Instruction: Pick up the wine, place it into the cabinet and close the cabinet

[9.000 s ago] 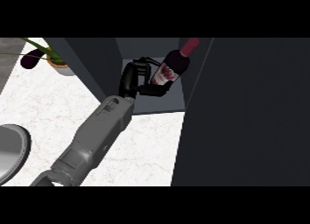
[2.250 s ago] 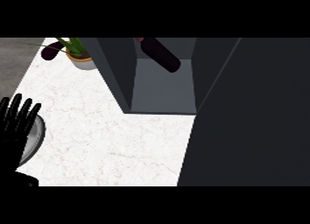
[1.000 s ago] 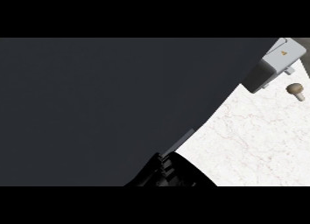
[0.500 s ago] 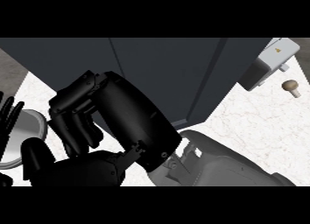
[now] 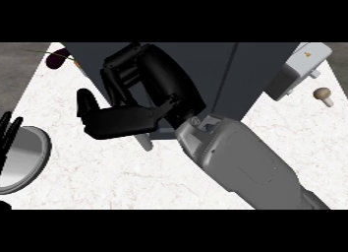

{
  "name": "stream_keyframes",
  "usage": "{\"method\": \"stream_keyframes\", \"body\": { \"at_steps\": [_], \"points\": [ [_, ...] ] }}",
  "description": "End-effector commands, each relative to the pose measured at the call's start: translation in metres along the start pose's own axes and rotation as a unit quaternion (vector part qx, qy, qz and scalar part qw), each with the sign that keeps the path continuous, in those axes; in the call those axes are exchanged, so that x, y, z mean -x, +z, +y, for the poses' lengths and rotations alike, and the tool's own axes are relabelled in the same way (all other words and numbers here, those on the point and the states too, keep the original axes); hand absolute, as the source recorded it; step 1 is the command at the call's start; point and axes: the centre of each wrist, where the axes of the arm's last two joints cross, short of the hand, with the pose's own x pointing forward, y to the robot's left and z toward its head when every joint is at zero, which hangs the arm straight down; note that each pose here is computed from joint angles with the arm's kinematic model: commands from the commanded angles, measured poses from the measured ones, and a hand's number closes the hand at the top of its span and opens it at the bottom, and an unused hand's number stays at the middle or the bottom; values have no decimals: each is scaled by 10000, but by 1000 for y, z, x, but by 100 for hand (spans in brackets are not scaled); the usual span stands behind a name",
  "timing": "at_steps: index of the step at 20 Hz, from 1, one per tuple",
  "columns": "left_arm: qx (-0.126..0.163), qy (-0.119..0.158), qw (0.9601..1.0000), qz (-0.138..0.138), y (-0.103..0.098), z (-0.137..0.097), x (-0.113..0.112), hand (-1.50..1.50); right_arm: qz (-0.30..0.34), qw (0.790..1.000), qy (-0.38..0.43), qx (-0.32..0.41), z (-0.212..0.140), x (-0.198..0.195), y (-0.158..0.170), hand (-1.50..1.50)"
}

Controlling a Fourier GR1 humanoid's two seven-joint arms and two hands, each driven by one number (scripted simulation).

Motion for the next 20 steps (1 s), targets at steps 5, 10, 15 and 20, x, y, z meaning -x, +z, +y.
{"method": "stream_keyframes", "body": {
  "at_steps": [5,10,15,20],
  "points": [
    [-119,-34,9999,22,-14,15,-19,-150,113,9995,241,157,-52,44,-26,150],
    [-238,-148,9996,52,-18,9,-4,-150,251,9986,383,281,-73,46,-24,150],
    [-25,-100,9999,56,-19,2,-7,-150,81,9977,498,446,-97,63,-22,150],
    [104,-26,9999,44,-22,3,-14,-150,8,9970,565,532,-105,63,-23,150]
  ]
}}
